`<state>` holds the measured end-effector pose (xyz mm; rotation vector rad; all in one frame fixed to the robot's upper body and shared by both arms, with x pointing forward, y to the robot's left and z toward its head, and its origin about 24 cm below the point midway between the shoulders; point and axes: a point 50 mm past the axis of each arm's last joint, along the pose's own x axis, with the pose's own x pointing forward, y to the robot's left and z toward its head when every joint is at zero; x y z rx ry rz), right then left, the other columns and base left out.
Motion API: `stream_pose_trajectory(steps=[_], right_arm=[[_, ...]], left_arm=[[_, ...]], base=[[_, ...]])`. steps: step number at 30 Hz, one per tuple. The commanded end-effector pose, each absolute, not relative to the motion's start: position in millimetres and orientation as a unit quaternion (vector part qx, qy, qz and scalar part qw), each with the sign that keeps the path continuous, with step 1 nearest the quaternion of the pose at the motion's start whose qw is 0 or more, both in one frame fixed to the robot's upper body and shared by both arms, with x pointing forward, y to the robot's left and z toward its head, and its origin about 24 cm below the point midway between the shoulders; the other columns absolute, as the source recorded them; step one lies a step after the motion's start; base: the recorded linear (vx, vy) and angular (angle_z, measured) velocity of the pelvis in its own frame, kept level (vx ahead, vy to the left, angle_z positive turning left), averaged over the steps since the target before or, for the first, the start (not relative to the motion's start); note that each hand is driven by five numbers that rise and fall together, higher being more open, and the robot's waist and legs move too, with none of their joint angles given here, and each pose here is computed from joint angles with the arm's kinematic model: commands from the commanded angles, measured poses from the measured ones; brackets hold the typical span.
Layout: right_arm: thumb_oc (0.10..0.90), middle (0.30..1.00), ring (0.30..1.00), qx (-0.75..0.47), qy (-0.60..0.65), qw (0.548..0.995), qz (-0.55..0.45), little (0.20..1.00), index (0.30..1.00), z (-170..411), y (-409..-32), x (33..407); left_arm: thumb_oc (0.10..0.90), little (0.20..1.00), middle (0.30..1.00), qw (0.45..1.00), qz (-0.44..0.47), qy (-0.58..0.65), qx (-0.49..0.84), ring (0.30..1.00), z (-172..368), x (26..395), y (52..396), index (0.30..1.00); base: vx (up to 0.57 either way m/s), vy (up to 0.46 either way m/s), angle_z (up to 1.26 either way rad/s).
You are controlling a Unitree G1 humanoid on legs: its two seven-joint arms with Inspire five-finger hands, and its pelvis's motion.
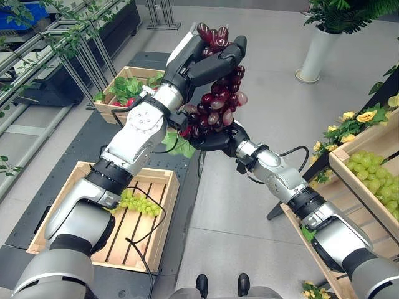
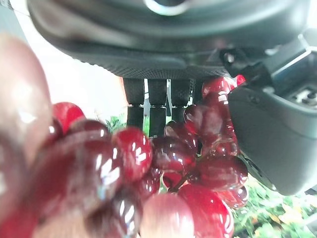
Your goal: Pick up the fruits from the basket on one side to the basket on the other side
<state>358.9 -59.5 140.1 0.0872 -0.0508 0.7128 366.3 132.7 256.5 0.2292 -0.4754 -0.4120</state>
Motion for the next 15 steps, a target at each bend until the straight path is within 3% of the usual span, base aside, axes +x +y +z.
stream_pose_trajectory(steps=[1, 7, 8, 9, 15], right_arm=[[0.4, 0.3, 0.3, 0.164, -0.161, 0.925, 0.304, 0.3, 0.3, 180.8, -68.8, 361.5], [0.4, 0.3, 0.3, 0.163, -0.161, 0.929, 0.291, 0.3, 0.3, 179.1, -76.4, 362.9], [0.4, 0.3, 0.3, 0.163, -0.161, 0.929, 0.289, 0.3, 0.3, 179.0, -77.2, 363.4], [0.4, 0.3, 0.3, 0.163, -0.16, 0.93, 0.288, 0.3, 0.3, 178.8, -78.8, 364.1], [0.4, 0.3, 0.3, 0.162, -0.16, 0.933, 0.278, 0.3, 0.3, 176.0, -84.2, 364.8]], left_arm=[[0.4, 0.3, 0.3, 0.947, -0.121, -0.28, 0.098, 0.3, 278.8, 380.6, 159.4, 0.3], [0.4, 0.3, 0.3, 0.96, -0.087, -0.249, 0.092, 0.3, 262.9, 386.4, 176.3, 0.3], [0.747, 0.82, 0.82, 0.962, -0.082, -0.246, 0.091, 0.82, 261.7, 387.2, 178.1, 0.82], [0.8, 0.9, 0.9, 0.963, -0.078, -0.242, 0.09, 0.9, 259.9, 387.9, 180.3, 0.9], [0.8, 0.9, 0.9, 0.97, -0.071, -0.213, 0.09, 0.9, 245.7, 390.3, 188.6, 0.9]], base=[[0.0, 0.005, -0.05], [0.0, 0.003, -0.03], [0.0, 0.0, 0.0], [0.0, 0.0, 0.0], [0.0, 0.0, 0.0]])
